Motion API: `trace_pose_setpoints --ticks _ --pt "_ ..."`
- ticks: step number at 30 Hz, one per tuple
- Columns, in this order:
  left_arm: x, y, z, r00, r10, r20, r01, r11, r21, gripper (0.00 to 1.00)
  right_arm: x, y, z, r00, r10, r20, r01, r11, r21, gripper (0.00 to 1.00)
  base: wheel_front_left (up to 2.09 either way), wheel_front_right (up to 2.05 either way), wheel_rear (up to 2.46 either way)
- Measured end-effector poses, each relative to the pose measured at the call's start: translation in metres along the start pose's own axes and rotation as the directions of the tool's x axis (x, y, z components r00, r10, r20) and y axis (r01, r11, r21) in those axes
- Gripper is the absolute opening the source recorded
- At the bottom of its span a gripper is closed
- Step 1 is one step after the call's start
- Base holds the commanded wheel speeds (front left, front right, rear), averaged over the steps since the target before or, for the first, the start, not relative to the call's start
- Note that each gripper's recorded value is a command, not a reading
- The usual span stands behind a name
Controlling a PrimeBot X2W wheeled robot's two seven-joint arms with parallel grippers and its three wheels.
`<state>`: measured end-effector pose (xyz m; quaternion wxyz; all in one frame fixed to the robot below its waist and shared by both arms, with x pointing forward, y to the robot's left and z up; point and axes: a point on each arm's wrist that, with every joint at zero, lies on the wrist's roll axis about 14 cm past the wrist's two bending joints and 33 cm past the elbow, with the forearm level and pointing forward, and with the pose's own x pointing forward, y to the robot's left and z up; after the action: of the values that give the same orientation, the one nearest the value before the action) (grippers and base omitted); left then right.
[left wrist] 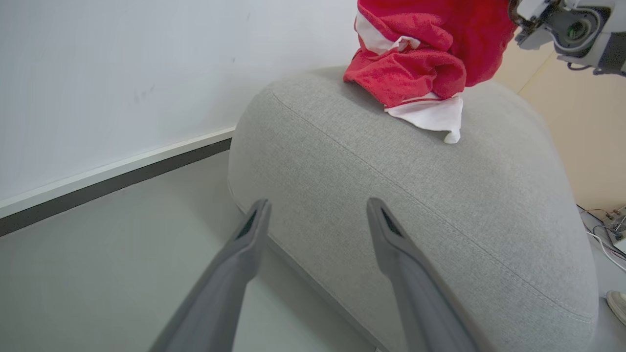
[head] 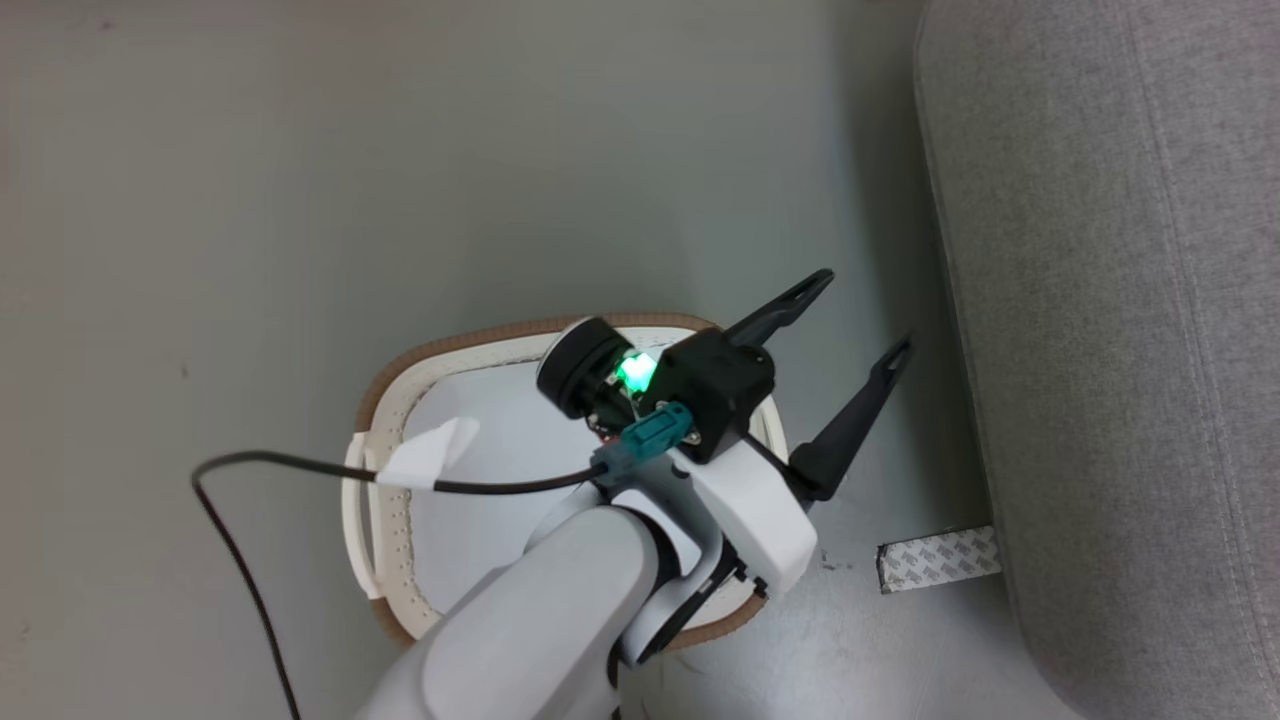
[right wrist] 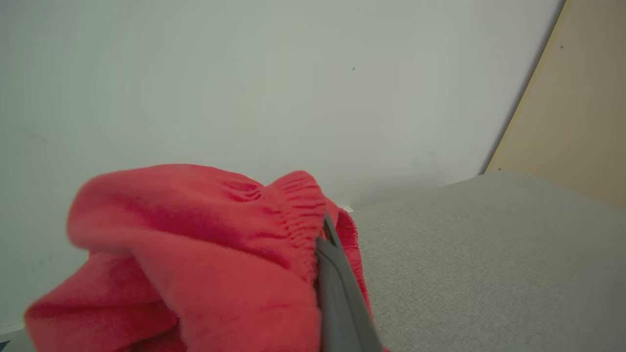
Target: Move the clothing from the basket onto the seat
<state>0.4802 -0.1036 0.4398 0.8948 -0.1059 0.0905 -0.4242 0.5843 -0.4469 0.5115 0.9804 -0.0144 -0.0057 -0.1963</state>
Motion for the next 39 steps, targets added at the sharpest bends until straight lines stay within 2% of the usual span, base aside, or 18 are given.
trace_pose_setpoints --ticks 1,2,3,4,5,6,14,23,27,34,39 --pt "-0.003 0.003 -0.004 1.000 0.016 -0.008 -0.016 1.000 -0.012 1.00 -0.008 -0.003 -0.019 0.999 -0.015 -0.045 0.015 1.000 0.001 0.00 0.00 0.00 0.00" --pt "-0.005 0.005 -0.005 1.000 0.030 -0.008 -0.030 0.999 -0.023 1.00 -0.015 -0.007 -0.031 0.997 -0.031 -0.076 0.031 0.999 0.005 0.14 0.00 0.00 0.00" --pt "-0.007 0.008 -0.005 0.999 0.049 -0.008 -0.049 0.998 -0.025 1.00 -0.021 -0.011 -0.038 0.995 -0.043 -0.095 0.043 0.999 0.001 0.41 0.00 0.00 0.00" --pt "-0.010 0.010 -0.005 0.998 0.064 -0.007 -0.064 0.997 -0.031 1.00 -0.028 -0.014 -0.042 0.993 -0.051 -0.110 0.051 0.999 -0.008 0.52 0.00 0.00 0.00" --pt "-0.013 0.011 -0.005 0.997 0.077 -0.008 -0.077 0.997 -0.032 1.00 -0.034 -0.018 -0.047 0.990 -0.062 -0.124 0.062 0.998 -0.010 0.84 0.00 0.00 0.00" --pt "-0.015 0.011 -0.003 0.997 0.080 -0.005 -0.080 0.996 -0.033 1.00 -0.042 -0.022 -0.053 0.987 -0.072 -0.146 0.071 0.997 -0.014 1.00 0.00 0.00 0.00" --pt "-0.023 0.006 0.018 0.995 0.097 0.031 -0.097 0.995 -0.021 1.00 -0.076 -0.022 -0.043 0.989 -0.052 -0.138 0.048 0.998 -0.037 1.00 0.00 0.00 0.00" --pt "-0.049 0.012 0.040 0.980 0.182 0.086 -0.185 0.982 0.026 1.00 -0.124 0.005 0.000 0.998 0.062 0.000 -0.062 0.998 -0.027 1.00 0.00 0.00 0.00" --pt "-0.062 0.015 0.047 0.968 0.226 0.108 -0.231 0.972 0.032 1.00 -0.145 0.007 0.018 0.995 0.080 0.056 -0.079 0.997 -0.019 1.00 0.00 0.00 0.00" --pt "-0.110 0.031 0.054 0.920 0.364 0.142 -0.376 0.924 0.068 1.00 -0.194 0.036 0.037 0.979 0.157 0.133 -0.162 0.987 0.022 1.00 0.00 0.00 0.00" --pt "-0.155 0.041 0.053 0.869 0.467 0.164 -0.482 0.874 0.068 1.00 -0.224 0.062 0.042 0.961 0.227 0.159 -0.235 0.971 0.034 1.00 0.00 0.00 0.00"
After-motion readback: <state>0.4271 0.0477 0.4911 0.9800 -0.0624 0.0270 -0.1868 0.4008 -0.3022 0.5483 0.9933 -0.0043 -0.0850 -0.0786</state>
